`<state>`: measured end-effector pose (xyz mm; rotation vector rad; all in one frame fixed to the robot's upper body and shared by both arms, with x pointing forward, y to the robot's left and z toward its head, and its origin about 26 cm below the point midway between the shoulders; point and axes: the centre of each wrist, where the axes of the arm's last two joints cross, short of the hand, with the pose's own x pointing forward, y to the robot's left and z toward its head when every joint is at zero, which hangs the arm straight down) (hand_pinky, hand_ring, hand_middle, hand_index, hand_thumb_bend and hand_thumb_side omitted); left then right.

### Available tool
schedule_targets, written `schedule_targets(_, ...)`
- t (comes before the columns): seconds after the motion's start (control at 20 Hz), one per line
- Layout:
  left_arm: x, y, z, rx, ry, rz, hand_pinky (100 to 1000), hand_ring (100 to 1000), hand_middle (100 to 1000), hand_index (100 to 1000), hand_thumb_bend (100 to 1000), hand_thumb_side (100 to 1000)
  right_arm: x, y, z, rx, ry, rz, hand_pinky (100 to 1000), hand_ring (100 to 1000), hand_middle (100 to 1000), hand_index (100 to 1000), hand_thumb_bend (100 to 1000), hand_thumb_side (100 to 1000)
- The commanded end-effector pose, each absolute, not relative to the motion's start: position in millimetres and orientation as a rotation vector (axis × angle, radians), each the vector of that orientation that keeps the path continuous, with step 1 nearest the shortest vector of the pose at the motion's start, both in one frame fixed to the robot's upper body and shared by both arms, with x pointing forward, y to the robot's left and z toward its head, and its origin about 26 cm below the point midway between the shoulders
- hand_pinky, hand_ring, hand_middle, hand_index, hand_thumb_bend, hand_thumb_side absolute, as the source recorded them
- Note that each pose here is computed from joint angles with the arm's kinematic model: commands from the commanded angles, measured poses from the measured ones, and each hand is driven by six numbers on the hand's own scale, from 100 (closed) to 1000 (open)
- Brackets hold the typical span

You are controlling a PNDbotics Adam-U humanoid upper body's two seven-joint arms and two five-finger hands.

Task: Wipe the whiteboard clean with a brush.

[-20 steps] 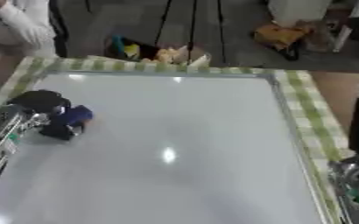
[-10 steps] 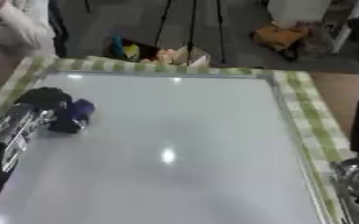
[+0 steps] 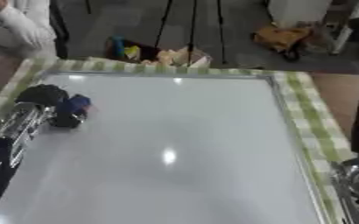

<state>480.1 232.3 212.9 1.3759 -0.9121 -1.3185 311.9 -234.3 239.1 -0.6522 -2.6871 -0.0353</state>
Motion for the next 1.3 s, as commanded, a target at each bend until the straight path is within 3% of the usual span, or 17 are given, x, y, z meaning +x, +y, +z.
schedule_targets(0.05, 479, 243, 208, 1.368, -0.876, -1.345, 204, 407, 368, 602, 100, 737, 310, -236, 244, -0.665, -2.707, -0.035, 840, 918, 659, 854, 100, 1000)
schedule_targets(0.7, 451, 245, 222, 1.33, -0.931, -1.552, 216, 414, 374, 606, 100, 737, 310, -238, 246, -0.674, -2.713, -0.04, 838, 915, 661, 853, 100, 1000)
schedule_targets(1.3, 441, 246, 220, 1.323, -0.944, -1.575, 205, 408, 369, 602, 100, 740, 310, -238, 245, -0.677, -2.71, -0.044, 837, 914, 661, 852, 100, 1000)
